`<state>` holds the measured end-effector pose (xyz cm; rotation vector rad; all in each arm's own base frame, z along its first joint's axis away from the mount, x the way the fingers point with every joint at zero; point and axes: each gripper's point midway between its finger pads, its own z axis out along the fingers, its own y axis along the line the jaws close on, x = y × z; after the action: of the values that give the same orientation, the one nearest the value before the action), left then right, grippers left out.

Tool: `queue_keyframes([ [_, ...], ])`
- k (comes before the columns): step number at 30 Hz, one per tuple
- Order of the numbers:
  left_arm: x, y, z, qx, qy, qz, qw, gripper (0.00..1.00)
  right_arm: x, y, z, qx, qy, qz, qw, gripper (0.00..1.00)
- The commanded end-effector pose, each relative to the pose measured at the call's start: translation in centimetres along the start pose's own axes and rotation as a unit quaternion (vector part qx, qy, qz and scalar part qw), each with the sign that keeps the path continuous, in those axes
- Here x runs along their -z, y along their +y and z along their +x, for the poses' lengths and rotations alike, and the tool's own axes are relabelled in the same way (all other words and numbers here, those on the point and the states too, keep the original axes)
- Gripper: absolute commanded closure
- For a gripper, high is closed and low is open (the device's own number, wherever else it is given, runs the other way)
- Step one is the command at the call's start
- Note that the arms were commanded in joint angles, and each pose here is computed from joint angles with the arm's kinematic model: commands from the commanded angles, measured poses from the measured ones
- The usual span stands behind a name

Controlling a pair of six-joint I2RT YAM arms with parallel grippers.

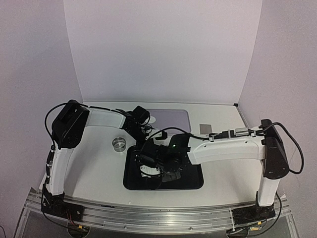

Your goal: Roll out the dumpling wrappers from the dough

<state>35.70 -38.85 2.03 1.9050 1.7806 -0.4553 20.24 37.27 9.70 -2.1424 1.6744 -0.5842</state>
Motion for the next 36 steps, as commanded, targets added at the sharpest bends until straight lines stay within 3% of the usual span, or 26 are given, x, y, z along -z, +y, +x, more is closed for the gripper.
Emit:
queue_keyframes([
  [1,0.1,2.9,1.7,-0.033,0.035,-0.060,0.997,1.00,-0.6,4.5,2.3,0.026,0.021,-0.055,0.998,1.00],
  [8,0.0,2.9,1.7,-0.032,0.034,-0.058,0.997,1.00,1.0,10.0,4.0,0.037,0.040,-0.102,0.993,1.00],
  [18,0.2,3.0,1.5,-0.036,0.034,-0.060,0.997,1.00,-1.6,4.4,1.9,0.015,0.029,-0.070,0.997,1.00],
  [22,0.4,3.1,1.4,-0.036,0.033,-0.062,0.997,1.00,-1.8,4.5,1.2,0.008,0.021,-0.077,0.997,1.00],
  [30,0.1,3.1,1.9,-0.032,0.033,-0.058,0.997,1.00,0.3,11.8,4.1,0.006,0.053,-0.137,0.989,1.00],
  [36,0.1,3.2,2.2,-0.027,0.034,-0.057,0.997,1.00,0.8,13.5,5.0,-0.013,0.074,-0.144,0.987,1.00],
])
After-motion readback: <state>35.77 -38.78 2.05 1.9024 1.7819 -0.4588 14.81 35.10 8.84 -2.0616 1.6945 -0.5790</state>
